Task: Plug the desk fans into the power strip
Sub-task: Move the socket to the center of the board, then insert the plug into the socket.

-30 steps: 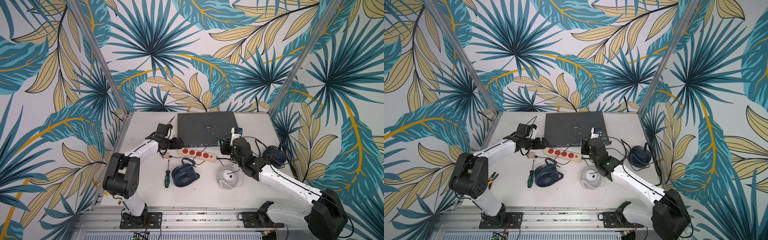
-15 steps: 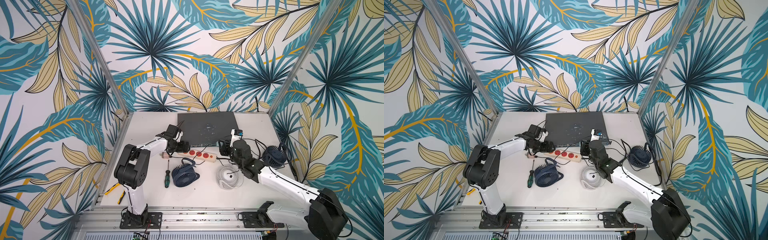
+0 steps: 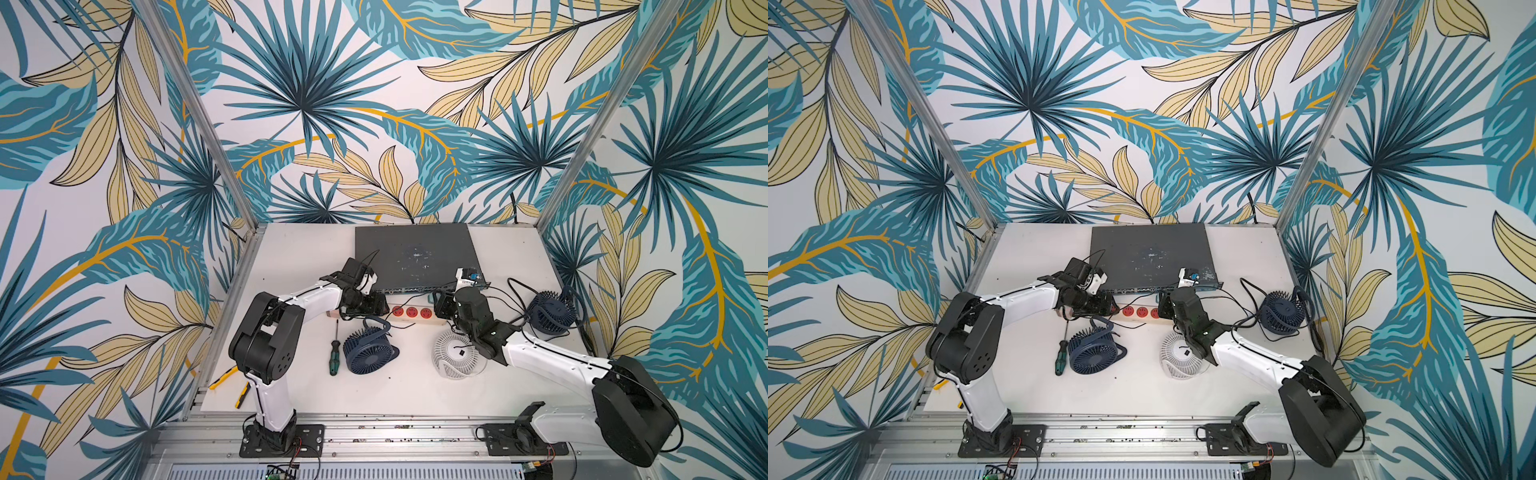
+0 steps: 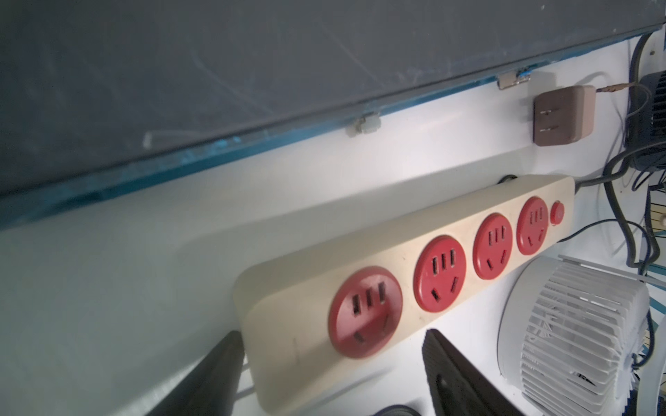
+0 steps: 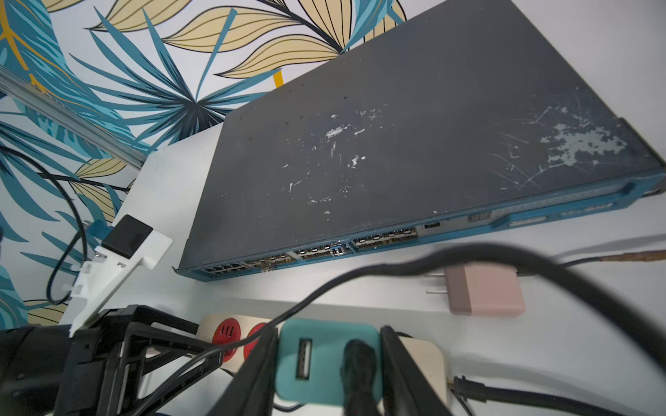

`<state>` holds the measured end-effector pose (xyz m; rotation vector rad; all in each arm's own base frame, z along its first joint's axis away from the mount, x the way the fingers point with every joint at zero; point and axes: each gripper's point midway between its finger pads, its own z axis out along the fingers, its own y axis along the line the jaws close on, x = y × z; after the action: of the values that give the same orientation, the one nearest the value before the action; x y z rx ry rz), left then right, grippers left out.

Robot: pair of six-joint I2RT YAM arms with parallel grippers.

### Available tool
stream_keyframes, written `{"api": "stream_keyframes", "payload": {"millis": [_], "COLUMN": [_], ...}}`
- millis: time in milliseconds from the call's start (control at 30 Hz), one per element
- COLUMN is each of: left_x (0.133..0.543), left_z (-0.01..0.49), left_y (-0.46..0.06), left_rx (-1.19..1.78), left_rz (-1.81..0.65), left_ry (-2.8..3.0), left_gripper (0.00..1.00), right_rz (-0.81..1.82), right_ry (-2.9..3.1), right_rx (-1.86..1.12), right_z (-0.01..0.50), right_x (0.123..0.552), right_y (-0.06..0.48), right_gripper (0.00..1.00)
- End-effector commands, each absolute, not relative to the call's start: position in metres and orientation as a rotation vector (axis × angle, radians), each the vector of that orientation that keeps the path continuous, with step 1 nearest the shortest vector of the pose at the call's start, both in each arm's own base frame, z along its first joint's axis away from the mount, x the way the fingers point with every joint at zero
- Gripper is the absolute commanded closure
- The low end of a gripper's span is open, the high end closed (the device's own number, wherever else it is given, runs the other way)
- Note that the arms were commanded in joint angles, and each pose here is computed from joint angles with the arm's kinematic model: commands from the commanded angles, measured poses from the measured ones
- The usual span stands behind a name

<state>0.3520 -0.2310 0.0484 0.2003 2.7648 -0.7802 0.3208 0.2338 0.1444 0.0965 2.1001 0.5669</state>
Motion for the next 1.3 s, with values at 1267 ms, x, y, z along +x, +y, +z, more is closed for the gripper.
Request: {"api": "stream_keyframes", "payload": {"millis": [1267], "left_x": [0.353], "left_z": [0.061], "left_y": [-0.235], "left_rx": [0.254], "left_rz": [-0.786], "left_ry": [2.702], "left_gripper": [0.23], "right_rz": [0.312], "right_ry": [2.194], "right_rx": [0.036], "right_z": [0.087], "right_x": [0.322], "right_y": [0.24], "right_gripper": [1.0]}}
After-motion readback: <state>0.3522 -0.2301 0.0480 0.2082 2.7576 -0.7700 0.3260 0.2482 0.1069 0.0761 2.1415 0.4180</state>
